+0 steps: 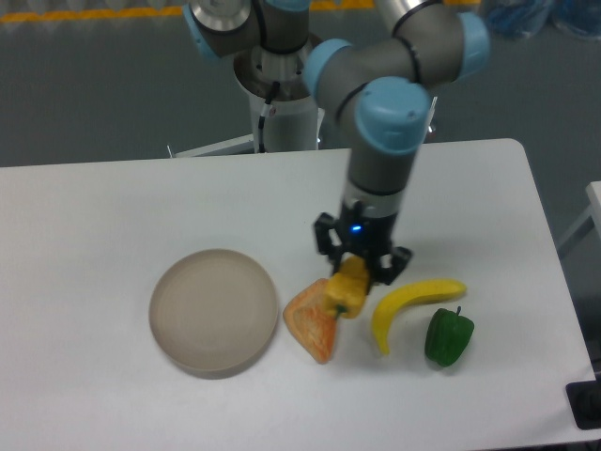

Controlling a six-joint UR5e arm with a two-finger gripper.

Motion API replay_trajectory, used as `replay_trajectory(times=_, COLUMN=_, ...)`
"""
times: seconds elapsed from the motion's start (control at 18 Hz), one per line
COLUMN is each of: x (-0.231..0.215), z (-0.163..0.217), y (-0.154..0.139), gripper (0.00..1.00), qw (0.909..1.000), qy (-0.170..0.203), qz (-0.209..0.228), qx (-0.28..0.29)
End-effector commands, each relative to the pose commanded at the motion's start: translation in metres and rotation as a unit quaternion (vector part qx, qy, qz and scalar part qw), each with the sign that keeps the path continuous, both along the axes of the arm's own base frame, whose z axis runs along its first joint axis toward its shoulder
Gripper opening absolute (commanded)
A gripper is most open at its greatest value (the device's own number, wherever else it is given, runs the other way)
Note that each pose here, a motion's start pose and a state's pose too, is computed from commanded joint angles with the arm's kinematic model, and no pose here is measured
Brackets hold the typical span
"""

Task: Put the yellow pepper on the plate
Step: 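Carry the yellow pepper over the clear plate and lower it, then set the yellow pepper down on the plate and open the gripper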

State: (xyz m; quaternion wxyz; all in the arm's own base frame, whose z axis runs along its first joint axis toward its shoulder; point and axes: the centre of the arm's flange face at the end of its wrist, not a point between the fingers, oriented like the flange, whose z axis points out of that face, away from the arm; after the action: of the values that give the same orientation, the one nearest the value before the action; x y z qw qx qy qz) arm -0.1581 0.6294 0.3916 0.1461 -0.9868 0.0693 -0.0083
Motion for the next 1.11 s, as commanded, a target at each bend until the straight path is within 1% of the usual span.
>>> replay_trajectory(times=0.06, x=0.023, z=-0.004, y=0.012, gripper=0.44, qw=0.9996, qy=-0.004, qz=0.023, qx=0.013)
replay_trajectory(times=0.11, x=0.033, z=-0.008, y=0.016, gripper=0.44, qw=0.9991, qy=-0.01, qz=0.038, qx=0.012)
replay_trajectory(times=0.17, x=0.043, z=-0.016, y=0.017, gripper=0.43, qw=0.9988, qy=-0.016, qz=0.046, qx=0.005)
replay_trajectory(times=0.22, x=0.055, z=-0.02, y=0.017, gripper=0.43, qw=0.9988, qy=-0.02, qz=0.044, qx=0.002)
replay_trajectory(times=0.28, x=0.067, z=-0.026, y=0.018, gripper=0.43, qw=0.9991, qy=-0.022, qz=0.036, qx=-0.003)
replay_trajectory(times=0.44, x=0.083, z=-0.045, y=0.017, gripper=0.43, qw=0.9993, qy=-0.025, qz=0.023, qx=-0.013)
replay_trajectory(times=0.61, x=0.088, z=-0.065, y=0.013, gripper=0.43, qw=0.9998, qy=-0.014, qz=0.01, qx=0.011)
replay_trajectory(times=0.67, x=0.094, z=-0.069, y=0.012, gripper=0.43, qw=0.9998, qy=-0.009, qz=-0.002, qx=0.018)
replay_trajectory(times=0.78, x=0.1, z=-0.079, y=0.007, gripper=0.43, qw=0.9993, qy=0.003, qz=-0.035, qx=0.01)
replay_trajectory(times=0.89, x=0.107, z=-0.086, y=0.005, gripper=0.43, qw=0.9991, qy=0.012, qz=-0.041, qx=0.001)
replay_trajectory(times=1.0, x=0.11, z=-0.096, y=0.002, gripper=0.43, qw=0.9989, qy=0.011, qz=-0.045, qx=-0.008)
replay_trajectory(times=1.11, x=0.111, z=-0.097, y=0.002, gripper=0.43, qw=0.9988, qy=0.01, qz=-0.046, qx=-0.009)
